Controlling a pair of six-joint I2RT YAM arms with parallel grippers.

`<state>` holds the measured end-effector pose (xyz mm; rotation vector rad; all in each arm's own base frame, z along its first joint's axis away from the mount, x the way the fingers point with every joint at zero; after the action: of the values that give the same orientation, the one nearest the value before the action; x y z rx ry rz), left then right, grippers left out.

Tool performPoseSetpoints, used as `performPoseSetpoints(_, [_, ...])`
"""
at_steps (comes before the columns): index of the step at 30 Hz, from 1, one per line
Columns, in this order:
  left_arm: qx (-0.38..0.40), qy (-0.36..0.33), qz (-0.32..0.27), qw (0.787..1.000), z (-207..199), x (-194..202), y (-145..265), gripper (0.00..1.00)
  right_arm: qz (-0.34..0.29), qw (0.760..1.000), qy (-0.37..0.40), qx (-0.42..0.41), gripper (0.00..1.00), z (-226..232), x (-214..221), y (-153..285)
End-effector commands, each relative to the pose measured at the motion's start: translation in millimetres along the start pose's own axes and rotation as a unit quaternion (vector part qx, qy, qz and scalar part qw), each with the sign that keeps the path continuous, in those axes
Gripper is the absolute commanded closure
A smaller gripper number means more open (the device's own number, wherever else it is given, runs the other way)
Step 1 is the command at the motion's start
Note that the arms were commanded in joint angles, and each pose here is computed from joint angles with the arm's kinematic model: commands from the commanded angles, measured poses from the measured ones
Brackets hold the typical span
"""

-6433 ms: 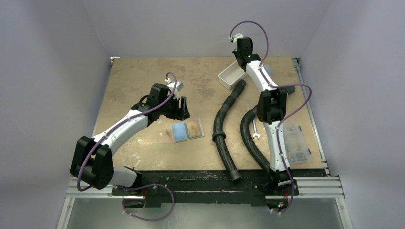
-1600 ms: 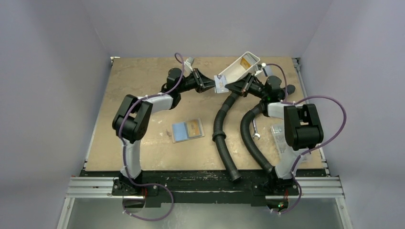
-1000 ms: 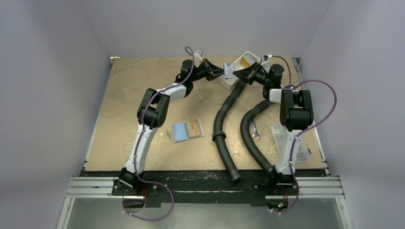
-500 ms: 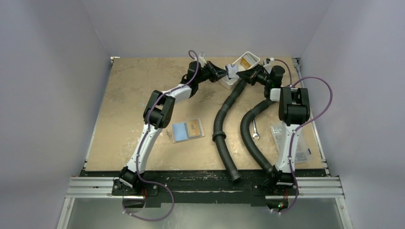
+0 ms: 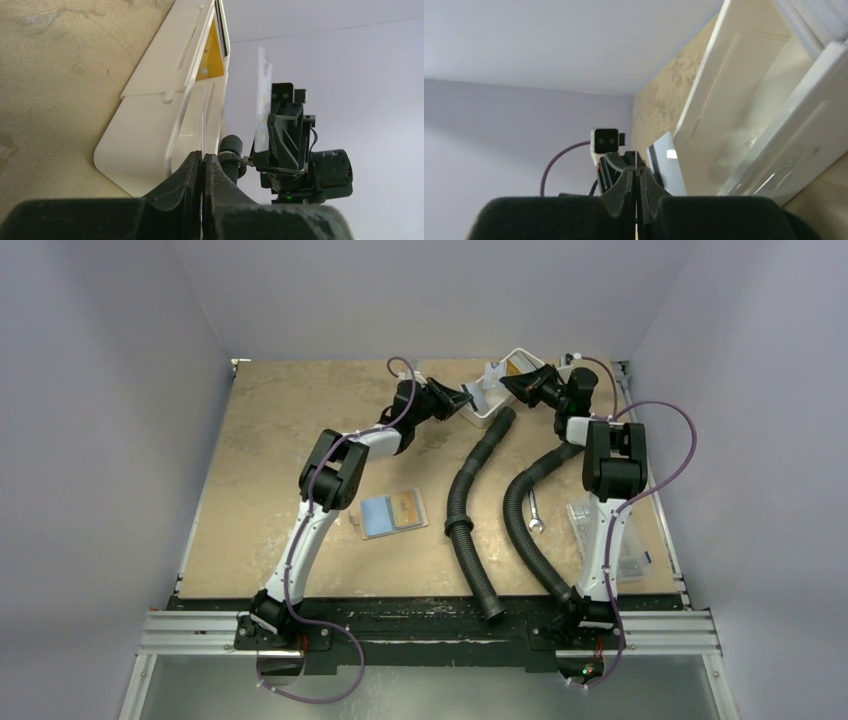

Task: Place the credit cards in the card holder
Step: Place the credit card in the storage box.

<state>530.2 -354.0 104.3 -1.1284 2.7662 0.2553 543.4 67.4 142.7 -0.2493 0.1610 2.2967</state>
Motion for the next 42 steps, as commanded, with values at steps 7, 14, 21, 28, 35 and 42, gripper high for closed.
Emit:
performPoseSetpoints(7, [0.086,-0.051,0.012,0.995,-92,-7,20,1.0,-0.046,0.976,0.131,0.168,0.99,13,-44,-1])
performPoseSetpoints(14, [0.081,-0.111,0.047,0.989,-136,-7,43,1.0,-0.041,0.914,0.298,0.273,0.99,24,-74,8])
performPoseSetpoints(21, [0.039,-0.174,0.093,0.98,-148,6,83,1.0,0.007,0.86,0.419,0.29,1.0,27,-80,7])
performPoseSetpoints(28, [-0.002,-0.232,0.13,0.964,-151,18,130,1.0,0.031,0.802,0.513,0.305,1.0,32,-76,-3])
performPoseSetpoints(35, [-0.034,-0.263,0.153,0.952,-145,30,172,1.0,0.061,0.761,0.556,0.329,1.0,24,-62,-19])
performPoseSetpoints(42, [-0.064,-0.282,0.165,0.943,-142,36,201,1.0,0.057,0.748,0.558,0.355,0.99,22,-62,-26])
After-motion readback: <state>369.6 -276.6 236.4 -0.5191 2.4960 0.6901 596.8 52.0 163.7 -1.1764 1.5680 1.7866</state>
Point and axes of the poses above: each gripper's point midway between its finger pads, its own y axis back along the fingers, its own z axis along the line the jaws close on, x = y × z, the point moved 7 cm from there along y, back along the fingers, and after that the axes turned 2 degrees about y, right-handed, at the moved point
